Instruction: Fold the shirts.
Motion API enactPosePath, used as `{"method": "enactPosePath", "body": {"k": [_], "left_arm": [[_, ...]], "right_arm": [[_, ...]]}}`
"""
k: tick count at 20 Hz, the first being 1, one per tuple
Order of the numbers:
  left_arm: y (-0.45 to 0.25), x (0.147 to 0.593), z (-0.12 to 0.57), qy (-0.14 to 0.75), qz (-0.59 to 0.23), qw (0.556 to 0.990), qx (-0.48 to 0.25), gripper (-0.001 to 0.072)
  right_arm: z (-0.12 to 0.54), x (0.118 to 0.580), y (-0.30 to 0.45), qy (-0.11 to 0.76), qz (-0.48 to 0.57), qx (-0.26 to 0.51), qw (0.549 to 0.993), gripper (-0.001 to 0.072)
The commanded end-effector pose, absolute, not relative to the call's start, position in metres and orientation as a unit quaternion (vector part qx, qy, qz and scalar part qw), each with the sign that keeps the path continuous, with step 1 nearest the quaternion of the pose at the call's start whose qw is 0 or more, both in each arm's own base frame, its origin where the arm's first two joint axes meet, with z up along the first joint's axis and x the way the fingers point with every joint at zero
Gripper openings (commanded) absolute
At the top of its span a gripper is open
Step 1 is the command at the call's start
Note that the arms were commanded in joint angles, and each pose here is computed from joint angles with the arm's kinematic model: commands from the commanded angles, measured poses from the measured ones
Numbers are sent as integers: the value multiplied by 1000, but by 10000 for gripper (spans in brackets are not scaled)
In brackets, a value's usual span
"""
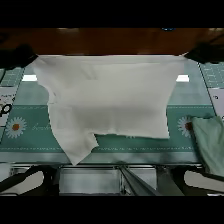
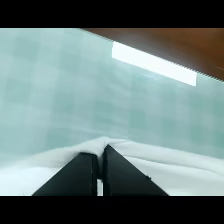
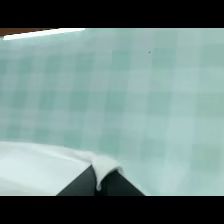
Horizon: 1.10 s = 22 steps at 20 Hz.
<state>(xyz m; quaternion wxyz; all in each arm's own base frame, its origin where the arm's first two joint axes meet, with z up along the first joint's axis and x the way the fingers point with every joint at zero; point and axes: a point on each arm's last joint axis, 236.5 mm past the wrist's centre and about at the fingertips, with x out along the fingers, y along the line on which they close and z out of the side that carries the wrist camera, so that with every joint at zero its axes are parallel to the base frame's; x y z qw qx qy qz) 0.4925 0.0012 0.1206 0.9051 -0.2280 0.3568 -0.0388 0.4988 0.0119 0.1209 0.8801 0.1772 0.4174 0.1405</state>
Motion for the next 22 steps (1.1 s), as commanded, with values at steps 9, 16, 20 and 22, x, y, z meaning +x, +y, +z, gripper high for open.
{"method": "enactPosePath", "body": {"k": [9,16,20,22], "left_arm": [[-17,579,-7,465,-51,825,-318,24],[-19,482,-32,610,-144,733,-263,24],[-25,450,-63,651,-147,693,-274,24],[-26,440,-70,662,-147,680,-277,24]], "right_arm": [[-22,584,38,515,152,239,809,28],[-34,520,17,616,161,189,747,28],[-56,500,18,648,155,193,720,28],[-67,492,19,660,154,198,708,28]]}}
